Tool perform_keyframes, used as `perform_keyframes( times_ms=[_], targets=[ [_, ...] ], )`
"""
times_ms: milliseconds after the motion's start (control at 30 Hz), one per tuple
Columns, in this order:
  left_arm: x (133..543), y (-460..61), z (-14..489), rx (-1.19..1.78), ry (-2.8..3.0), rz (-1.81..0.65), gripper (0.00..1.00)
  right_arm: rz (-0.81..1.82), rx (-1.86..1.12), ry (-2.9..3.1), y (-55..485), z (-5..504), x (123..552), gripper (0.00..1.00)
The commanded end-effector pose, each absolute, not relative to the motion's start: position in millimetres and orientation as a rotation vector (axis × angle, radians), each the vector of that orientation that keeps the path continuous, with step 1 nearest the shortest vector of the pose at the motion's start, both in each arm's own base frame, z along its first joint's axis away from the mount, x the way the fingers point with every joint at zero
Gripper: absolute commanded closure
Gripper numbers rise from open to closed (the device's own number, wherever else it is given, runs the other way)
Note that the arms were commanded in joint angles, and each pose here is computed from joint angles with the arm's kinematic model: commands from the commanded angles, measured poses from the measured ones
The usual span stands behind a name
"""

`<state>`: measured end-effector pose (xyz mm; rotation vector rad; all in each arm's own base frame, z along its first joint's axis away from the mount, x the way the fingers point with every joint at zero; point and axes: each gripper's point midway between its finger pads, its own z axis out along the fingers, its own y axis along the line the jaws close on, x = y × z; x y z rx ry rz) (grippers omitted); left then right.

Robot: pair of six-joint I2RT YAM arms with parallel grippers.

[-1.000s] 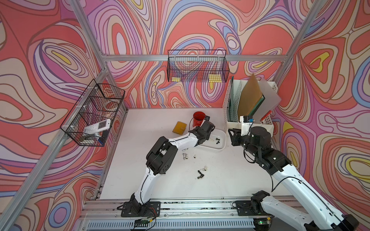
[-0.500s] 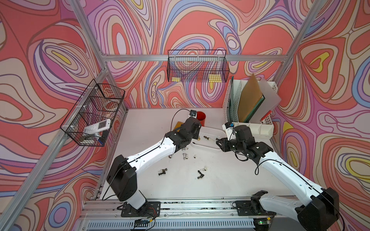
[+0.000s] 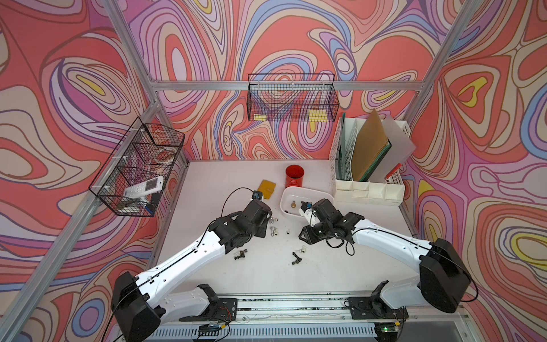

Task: Put the chess pieces into the storage box
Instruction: Pick up the chess piece at the center of the board.

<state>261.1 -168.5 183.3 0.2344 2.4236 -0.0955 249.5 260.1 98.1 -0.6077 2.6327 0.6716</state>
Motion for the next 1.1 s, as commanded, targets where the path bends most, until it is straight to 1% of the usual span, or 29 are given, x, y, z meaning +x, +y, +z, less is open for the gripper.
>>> perform_keyframes(
  times_ms=[0,167,233,267,433,700,1067],
  targets=[
    [239.7,-144.6,160.9,0.139,2.526,-0.028,0.58,0.699,-0.53,2.539,285.5,113.7,287.4,0.69],
    [228.1,-131.5,151.2,0.115,2.571,0.022,0.59,0.697,-0.536,2.504,319.3,114.6,323.8,0.69],
    [224.8,-127.6,149.6,0.111,2.582,0.037,0.6,0.695,-0.559,2.498,331.5,117.6,332.5,0.7],
    [223.3,-124.9,149.8,0.105,2.583,0.046,0.61,0.675,-0.573,2.514,337.5,108.3,336.5,0.7],
    [217.5,-116.1,153.0,0.076,2.56,0.038,0.62,0.633,-0.6,2.508,353.2,103.8,353.0,0.7],
    [214.3,-108.5,157.8,0.053,2.5,0.001,0.61,0.58,-0.65,2.55,368.1,82.6,360.8,0.7],
    [210.4,-105.8,147.3,0.069,2.508,0.007,0.6,0.521,-0.692,2.585,383.2,61.5,363.4,0.69]
  ],
)
